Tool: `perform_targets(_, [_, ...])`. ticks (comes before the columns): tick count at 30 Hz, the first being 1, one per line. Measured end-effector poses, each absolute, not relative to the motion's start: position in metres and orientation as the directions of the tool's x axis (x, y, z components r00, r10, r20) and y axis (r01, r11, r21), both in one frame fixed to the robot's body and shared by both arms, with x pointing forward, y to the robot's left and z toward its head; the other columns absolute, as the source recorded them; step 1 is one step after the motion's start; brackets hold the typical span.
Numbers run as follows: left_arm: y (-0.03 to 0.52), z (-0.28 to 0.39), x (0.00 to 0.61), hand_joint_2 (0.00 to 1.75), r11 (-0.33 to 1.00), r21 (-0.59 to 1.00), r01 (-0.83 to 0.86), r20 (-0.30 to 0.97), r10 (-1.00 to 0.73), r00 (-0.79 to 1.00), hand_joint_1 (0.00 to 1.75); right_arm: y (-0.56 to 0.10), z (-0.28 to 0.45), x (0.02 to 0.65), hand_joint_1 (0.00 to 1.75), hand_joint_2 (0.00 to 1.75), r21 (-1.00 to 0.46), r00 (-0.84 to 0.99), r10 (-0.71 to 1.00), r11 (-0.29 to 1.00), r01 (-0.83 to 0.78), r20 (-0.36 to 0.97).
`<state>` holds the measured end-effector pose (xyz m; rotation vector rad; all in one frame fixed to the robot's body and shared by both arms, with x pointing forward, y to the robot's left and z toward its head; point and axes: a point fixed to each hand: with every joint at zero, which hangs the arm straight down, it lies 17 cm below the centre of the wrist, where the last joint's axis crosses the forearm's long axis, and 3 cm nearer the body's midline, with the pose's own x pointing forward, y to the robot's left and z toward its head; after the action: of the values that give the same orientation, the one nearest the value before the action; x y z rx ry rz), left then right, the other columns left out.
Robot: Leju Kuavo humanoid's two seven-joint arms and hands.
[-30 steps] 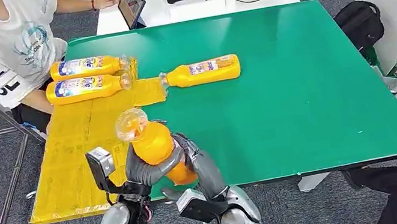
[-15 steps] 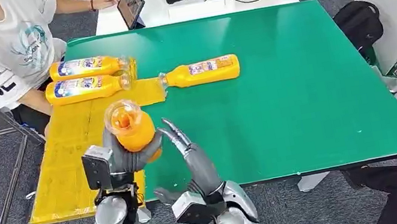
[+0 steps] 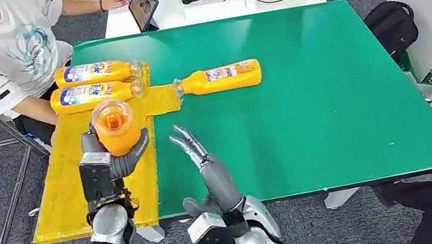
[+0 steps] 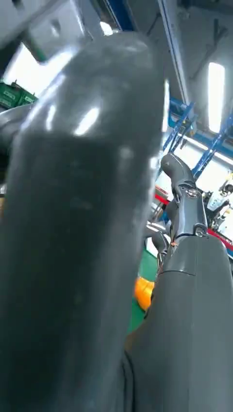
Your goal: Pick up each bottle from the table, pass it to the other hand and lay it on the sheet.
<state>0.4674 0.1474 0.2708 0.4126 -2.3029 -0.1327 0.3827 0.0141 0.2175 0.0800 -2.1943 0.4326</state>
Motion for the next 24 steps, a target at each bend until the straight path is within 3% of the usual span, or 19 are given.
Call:
perform_targets(5, [0.156, 0.262, 0.487, 1.75, 0.729, 0.507, -0.459, 0.460, -0.679, -0.572, 1.75, -0.003, 0.242, 0.383, 0.00, 0.00, -0.242, -0.671, 0.102, 0.963, -0.119, 0.734])
perform_targets(8, [0.163, 0.248, 0.503, 1.75, 0.625, 0.615, -0.481, 0.370, -0.767, -0.524, 1.75, -0.013, 0.254, 0.382, 0.00, 0.00, -0.221, -0.693, 0.103, 0.972, -0.083, 0.713])
perform_targets(9, [0.163, 0.242, 0.507, 1.75, 0.568, 0.662, -0.488, 0.318, -0.803, -0.504, 1.75, -0.016, 0.257, 0.382, 0.00, 1.75, -0.209, -0.700, 0.102, 0.975, -0.070, 0.707])
perform_targets(15, [0.189, 0.197, 0.539, 1.75, 0.192, 0.862, -0.468, 0.016, -0.935, -0.354, 1.75, -0.036, 0.269, 0.382, 0.00, 1.75, -0.150, -0.715, 0.086, 0.988, -0.026, 0.694])
perform_targets(24, [0.237, 0.166, 0.564, 1.75, 0.061, 0.920, -0.388, -0.046, -0.965, -0.260, 1.75, -0.038, 0.267, 0.383, 0.00, 1.75, -0.149, -0.712, 0.084, 0.988, -0.029, 0.698])
